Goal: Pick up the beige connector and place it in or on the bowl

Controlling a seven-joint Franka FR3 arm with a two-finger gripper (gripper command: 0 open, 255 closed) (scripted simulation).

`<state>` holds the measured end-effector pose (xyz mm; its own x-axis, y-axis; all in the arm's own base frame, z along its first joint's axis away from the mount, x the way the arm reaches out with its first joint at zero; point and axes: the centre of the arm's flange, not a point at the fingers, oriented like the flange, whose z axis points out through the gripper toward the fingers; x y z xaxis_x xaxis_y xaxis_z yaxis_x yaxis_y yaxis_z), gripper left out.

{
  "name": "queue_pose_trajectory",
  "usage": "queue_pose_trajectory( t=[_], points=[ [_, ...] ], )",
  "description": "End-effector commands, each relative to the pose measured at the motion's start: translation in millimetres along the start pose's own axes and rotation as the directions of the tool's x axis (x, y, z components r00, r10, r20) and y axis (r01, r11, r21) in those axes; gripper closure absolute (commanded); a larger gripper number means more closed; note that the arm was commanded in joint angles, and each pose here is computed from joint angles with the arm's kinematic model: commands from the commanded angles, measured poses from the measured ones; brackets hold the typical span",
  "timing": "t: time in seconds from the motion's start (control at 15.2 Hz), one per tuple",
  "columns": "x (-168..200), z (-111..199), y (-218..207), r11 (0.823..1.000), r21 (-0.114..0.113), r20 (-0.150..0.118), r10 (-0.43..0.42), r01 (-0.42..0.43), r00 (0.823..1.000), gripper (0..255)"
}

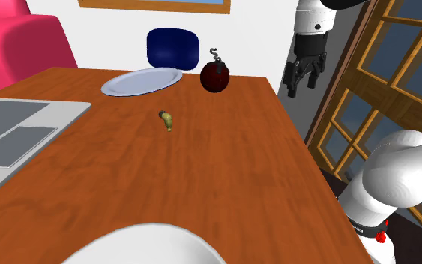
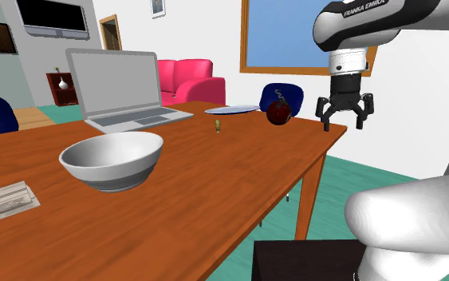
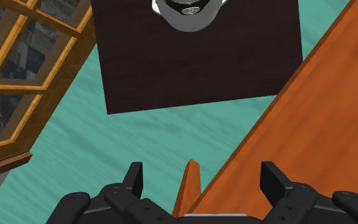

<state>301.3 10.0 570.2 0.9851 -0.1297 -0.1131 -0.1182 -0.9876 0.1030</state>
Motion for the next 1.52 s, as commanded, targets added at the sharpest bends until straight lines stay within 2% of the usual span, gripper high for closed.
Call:
queue_pose_trajectory(
  t=[0.0, 1.45],
  points=[
    [0.0, 0.0, 0.0, 1.000, 0.000, 0.000, 0.000, 0.000, 1.000, 0],
    [52.8, -33.0, -273.4, 0.991, 0.029, -0.105, -0.126, 0.130, 0.986, 0]
  ],
)
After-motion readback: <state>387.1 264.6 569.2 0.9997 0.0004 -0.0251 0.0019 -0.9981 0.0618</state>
